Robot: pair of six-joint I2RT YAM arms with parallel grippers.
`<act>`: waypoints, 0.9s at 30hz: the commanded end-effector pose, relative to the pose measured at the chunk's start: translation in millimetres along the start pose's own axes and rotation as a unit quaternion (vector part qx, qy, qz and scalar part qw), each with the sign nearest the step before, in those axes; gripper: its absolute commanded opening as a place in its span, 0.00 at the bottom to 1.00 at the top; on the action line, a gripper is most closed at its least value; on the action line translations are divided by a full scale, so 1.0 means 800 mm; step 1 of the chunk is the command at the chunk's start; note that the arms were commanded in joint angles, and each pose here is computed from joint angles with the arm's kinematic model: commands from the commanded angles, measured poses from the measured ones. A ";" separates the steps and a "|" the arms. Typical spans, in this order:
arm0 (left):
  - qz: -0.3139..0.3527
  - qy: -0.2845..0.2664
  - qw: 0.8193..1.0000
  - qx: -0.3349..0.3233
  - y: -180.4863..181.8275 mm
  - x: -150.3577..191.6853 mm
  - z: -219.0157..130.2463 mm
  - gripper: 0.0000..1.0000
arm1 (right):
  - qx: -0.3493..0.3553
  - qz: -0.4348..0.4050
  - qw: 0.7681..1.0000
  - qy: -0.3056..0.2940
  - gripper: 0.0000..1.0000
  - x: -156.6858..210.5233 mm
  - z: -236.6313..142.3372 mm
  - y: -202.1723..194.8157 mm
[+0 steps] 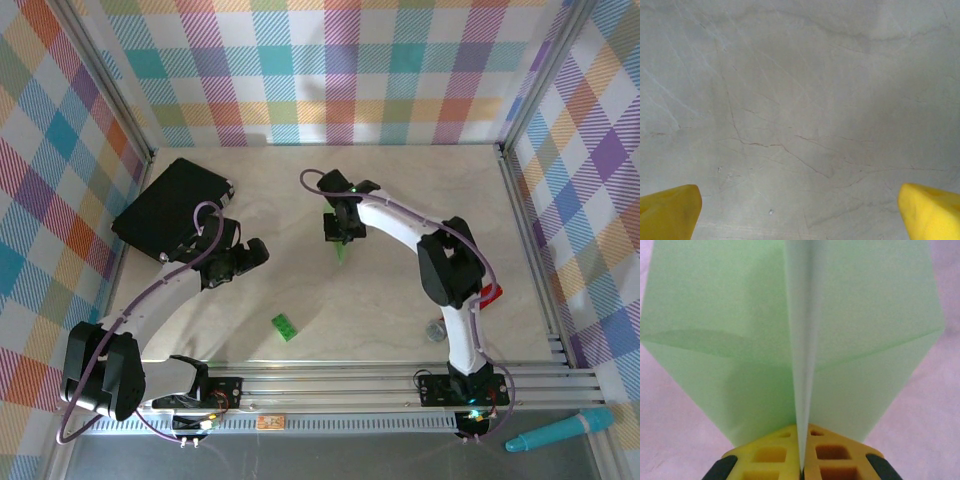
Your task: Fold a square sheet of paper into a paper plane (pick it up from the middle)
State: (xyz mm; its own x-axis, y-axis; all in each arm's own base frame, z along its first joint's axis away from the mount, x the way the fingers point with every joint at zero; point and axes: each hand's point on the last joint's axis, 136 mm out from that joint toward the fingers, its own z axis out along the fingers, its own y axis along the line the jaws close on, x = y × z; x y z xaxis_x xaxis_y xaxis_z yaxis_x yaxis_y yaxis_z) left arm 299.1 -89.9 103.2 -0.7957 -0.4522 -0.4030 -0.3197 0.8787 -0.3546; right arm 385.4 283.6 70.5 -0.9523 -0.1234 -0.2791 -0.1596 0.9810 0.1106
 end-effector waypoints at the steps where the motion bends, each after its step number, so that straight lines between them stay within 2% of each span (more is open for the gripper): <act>1: 0.002 0.010 1.000 -0.009 0.011 0.006 0.000 1.00 | 0.004 -0.027 0.999 0.040 0.10 0.009 0.011 -0.003; 12: -0.009 0.039 0.999 0.004 0.004 0.016 0.017 1.00 | 0.023 -0.001 0.997 0.071 0.20 0.013 0.042 -0.018; 27: -0.012 0.046 0.999 0.004 0.004 0.019 0.022 1.00 | 0.044 -0.004 0.995 0.086 0.28 0.021 0.063 -0.028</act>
State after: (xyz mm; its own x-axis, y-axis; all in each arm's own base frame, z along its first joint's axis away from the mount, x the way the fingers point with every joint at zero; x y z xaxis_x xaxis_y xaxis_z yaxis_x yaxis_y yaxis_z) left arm 295.8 -100.0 86.9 -0.8330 -0.4442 -0.3297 -0.3202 0.8732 -0.3674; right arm 385.7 273.2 22.4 -0.9789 -0.1520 -0.1364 -0.1604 0.9856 0.0531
